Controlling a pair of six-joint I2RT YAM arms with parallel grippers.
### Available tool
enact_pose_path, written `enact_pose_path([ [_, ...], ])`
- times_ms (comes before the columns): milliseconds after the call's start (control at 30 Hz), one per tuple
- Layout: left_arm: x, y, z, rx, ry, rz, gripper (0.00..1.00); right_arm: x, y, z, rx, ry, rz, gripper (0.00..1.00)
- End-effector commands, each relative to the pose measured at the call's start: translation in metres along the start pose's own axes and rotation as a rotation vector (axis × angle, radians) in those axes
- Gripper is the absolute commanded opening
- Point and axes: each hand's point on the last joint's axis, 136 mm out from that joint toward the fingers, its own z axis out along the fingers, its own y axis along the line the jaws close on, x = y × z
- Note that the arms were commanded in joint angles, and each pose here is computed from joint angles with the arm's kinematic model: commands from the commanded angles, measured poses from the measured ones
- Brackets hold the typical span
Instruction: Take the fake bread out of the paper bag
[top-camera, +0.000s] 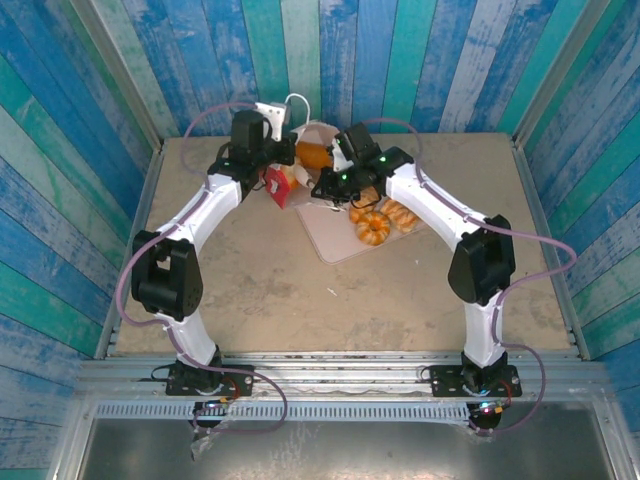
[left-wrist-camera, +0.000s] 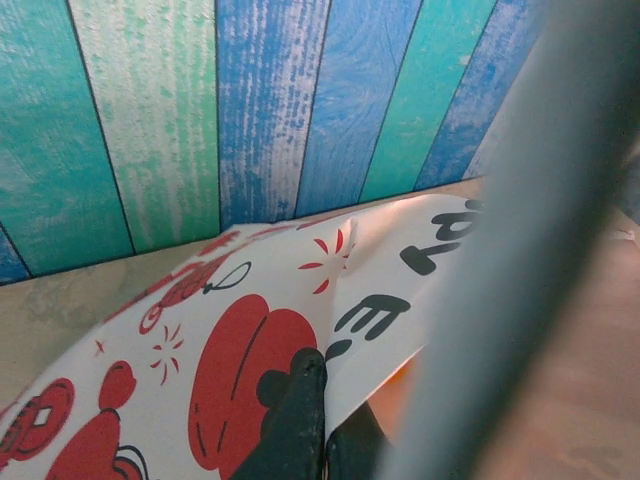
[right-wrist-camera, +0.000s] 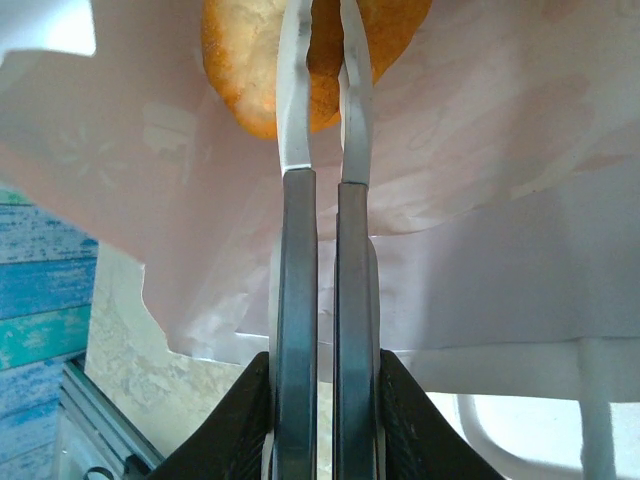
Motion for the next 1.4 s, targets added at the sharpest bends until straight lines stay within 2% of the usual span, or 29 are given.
enact_pose_path([
  [0,0.001,0.016,0.001,-0.085,0.008,-0.007,0.0,-0.014,0.026,-0.041,-0.03,-0.091,-0.117,0.01],
  [333,-0.007,0.027,0.006,-0.139,-0.015,-0.007,0.0,-0.006,0.026,-0.074,0.034,-0.106,-0.209,0.01],
  [567,-0.017,0.025,-0.002,-0.143,-0.029,0.037,0.0,-0.009,0.013,-0.075,0.088,-0.124,-0.192,0.01],
  [733,-0.018,0.031,-0.009,-0.187,-0.023,0.067,0.0,-0.017,0.022,-0.073,0.053,-0.135,-0.204,0.01],
  [933,-0.021,0.039,-0.013,-0.242,-0.011,0.117,0.0,-0.028,0.04,-0.088,-0.007,-0.167,-0.245,0.01],
  [1200,-0.047,0.053,-0.02,-0.343,-0.018,0.242,0.0,-0.031,0.048,-0.103,-0.033,-0.189,-0.274,0.01],
  [1233,-0.052,0.056,-0.02,-0.363,-0.022,0.257,0.0,-0.041,0.036,-0.109,-0.015,-0.211,-0.256,0.0],
  [1367,-0.067,0.07,-0.021,-0.41,-0.029,0.291,0.0,-0.045,0.036,-0.113,-0.014,-0.229,-0.267,0.01],
])
